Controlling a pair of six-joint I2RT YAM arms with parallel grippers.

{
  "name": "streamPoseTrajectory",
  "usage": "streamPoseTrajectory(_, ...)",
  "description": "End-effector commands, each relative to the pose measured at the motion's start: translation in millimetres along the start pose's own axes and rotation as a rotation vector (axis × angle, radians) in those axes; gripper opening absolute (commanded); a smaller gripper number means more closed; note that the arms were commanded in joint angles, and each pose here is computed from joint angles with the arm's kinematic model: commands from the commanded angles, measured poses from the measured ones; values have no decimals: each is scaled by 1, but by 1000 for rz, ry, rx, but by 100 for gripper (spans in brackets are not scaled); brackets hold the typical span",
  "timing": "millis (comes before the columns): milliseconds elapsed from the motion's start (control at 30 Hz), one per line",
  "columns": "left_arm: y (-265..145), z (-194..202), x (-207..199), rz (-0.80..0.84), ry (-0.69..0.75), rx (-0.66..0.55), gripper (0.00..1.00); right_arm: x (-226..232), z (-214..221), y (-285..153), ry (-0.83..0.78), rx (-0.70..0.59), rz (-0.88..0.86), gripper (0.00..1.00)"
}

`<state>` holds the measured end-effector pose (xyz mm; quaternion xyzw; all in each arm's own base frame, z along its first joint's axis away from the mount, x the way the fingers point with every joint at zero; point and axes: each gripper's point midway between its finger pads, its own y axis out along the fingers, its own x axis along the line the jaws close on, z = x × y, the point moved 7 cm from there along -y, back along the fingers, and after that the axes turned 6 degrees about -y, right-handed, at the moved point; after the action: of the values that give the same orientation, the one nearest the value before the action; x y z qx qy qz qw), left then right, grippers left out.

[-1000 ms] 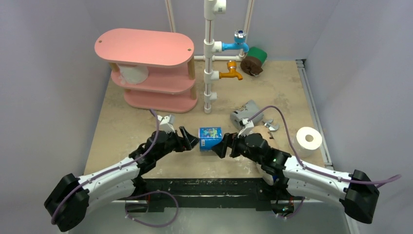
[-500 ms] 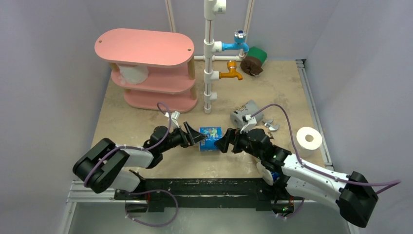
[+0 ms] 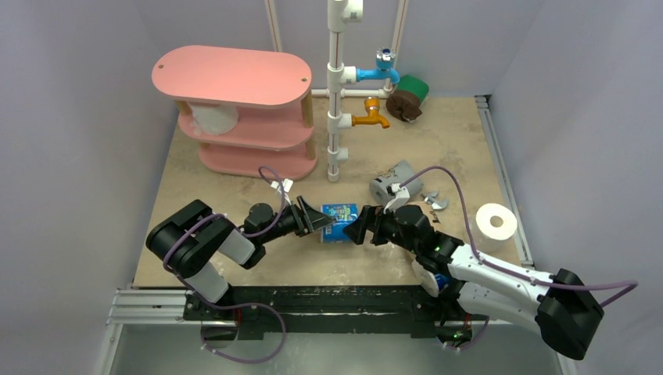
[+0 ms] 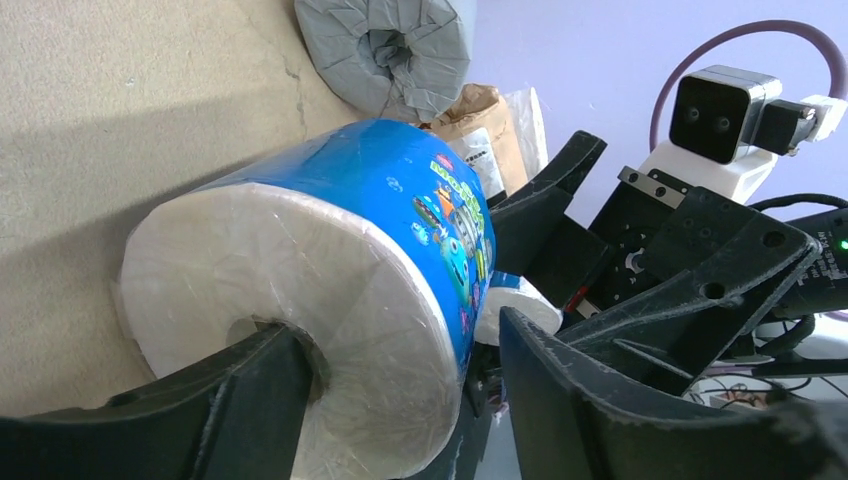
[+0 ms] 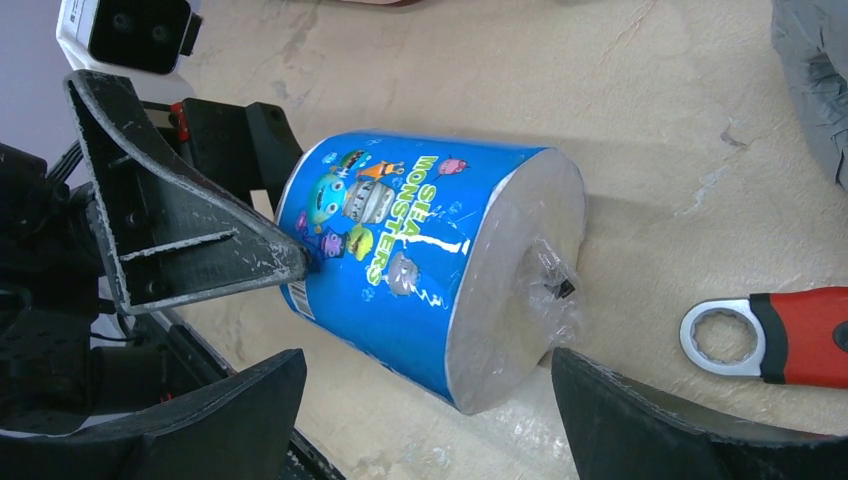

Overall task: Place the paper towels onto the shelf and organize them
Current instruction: Adjust the paper towel at the center of the board.

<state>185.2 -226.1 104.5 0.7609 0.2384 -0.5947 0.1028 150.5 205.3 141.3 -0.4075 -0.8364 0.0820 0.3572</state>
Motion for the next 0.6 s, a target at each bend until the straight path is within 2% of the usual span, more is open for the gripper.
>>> streamPoseTrajectory(0, 3, -10, -28, 147, 69, -32, 62, 15, -21, 0, -6, -61, -52, 95)
streamPoseTrajectory(400, -1, -11, -39, 170, 83, -26, 25, 18, -32, -12, -38, -92, -43, 95)
streamPoseTrajectory(500, -9, -13, -52, 171, 102, -46, 21, 20, -37, -19, -48, -113, -40, 95)
streamPoseTrajectory(567, -13, -16, -60, 105, 147, -47, 20, 20, -39, -22, -55, -125, -40, 95)
